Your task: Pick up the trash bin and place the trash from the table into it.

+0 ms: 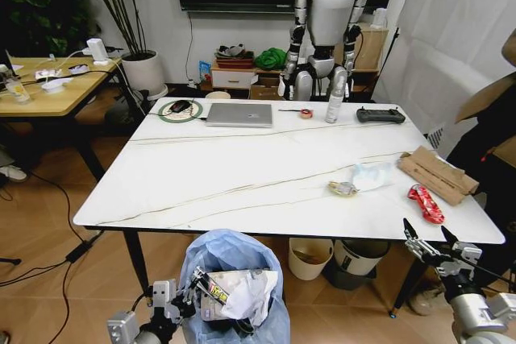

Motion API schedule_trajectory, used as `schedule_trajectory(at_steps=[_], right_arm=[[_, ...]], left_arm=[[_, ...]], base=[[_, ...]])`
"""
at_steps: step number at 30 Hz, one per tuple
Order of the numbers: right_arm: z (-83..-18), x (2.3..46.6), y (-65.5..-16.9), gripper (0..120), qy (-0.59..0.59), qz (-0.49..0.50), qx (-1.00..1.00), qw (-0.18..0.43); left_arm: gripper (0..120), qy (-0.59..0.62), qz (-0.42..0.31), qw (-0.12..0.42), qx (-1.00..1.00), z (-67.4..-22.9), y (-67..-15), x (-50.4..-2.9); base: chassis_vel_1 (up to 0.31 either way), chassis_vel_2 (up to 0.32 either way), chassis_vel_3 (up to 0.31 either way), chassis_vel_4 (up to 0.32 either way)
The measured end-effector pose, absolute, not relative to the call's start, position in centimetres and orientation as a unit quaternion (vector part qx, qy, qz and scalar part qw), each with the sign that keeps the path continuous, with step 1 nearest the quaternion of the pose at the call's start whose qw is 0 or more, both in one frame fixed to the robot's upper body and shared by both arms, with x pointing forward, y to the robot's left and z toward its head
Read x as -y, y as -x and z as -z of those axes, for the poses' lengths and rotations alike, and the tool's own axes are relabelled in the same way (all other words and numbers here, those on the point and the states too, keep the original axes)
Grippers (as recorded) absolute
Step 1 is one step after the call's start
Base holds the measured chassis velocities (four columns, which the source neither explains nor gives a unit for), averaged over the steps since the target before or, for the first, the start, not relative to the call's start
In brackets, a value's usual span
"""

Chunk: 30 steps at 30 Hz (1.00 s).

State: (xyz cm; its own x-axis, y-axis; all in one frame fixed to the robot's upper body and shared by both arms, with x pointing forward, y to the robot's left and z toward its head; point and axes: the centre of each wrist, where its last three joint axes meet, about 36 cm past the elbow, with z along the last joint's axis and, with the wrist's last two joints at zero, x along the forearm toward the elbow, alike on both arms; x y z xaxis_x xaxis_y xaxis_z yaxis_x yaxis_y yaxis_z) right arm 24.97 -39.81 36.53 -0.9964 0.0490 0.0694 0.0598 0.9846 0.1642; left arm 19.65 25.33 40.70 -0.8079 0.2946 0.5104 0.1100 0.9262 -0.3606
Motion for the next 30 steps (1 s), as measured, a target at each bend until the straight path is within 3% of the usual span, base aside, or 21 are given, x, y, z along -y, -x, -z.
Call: schedule_trajectory(at_steps=[18, 30], right_arm=[[-36.3, 39.9, -25.1, 100, 0.023, 0.081, 0.996, 0.023], [-37.6, 37.3, -27.2, 100, -0.042, 0.067, 0.997, -0.024]], left_arm=[[0, 0.113, -0.154, 0.295, 0.936, -40.7, -19.1, -25.0], [0, 0.105, -0.154, 0.293, 0.938, -40.6, -19.1, -25.2]], base=[[-0.136, -0.138, 0.142, 0.134], [-0.061, -0.068, 0.066, 0.065]])
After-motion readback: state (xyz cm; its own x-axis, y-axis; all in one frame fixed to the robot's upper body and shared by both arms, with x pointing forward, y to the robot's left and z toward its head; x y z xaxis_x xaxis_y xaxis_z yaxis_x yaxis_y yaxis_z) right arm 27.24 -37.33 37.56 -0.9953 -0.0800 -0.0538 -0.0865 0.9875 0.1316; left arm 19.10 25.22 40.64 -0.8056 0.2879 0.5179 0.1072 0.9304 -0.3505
